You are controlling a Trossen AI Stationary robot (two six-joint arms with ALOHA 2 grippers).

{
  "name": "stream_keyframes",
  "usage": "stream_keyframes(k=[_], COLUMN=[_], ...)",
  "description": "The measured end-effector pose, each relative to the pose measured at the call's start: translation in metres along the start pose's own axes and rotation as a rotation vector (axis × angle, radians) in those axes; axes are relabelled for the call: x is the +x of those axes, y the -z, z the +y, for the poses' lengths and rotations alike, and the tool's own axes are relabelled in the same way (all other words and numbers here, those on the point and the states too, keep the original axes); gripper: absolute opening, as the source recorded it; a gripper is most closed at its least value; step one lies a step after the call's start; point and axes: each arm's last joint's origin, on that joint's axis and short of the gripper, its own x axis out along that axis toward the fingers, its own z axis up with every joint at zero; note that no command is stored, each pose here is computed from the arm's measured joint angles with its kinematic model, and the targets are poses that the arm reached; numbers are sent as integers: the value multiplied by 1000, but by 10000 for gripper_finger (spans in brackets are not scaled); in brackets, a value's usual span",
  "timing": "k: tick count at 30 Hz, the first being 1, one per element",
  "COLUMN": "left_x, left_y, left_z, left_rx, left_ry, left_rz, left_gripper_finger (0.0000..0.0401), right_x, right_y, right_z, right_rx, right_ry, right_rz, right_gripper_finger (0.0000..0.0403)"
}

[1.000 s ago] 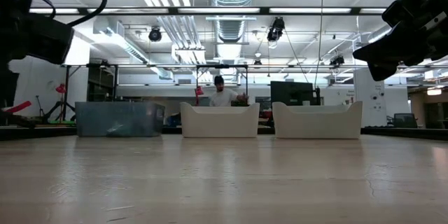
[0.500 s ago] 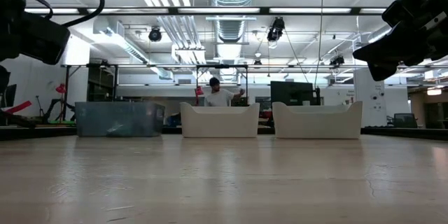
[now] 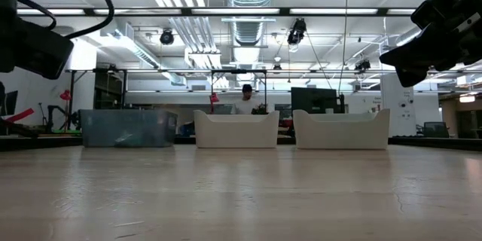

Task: Pick and place Stapler, Stapler remover, tape
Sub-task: Put the blue staple remover into the black bin

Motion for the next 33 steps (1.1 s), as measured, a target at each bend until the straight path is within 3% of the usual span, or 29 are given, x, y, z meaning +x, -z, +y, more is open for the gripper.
stream_keyframes(k=[19,23,28,33], left_x=[2,2,2,0], left_y=[-1,-1,-4,-9], left_z=[1,1,1,2], left_rx=[97,152,230,292], left_ry=[-14,-15,-33,-81], left_rz=[-23,-28,-117,-305], left_gripper_finger=[13,7,7,6], right_x=[0,0,0,0], right_y=[0,0,0,0], right_z=[0,0,0,0], right_rx=[0,0,0,0], right_ry=[-1,0,-1,0], right_rz=[-1,0,-1,0], right_gripper_finger=[9,9,9,9])
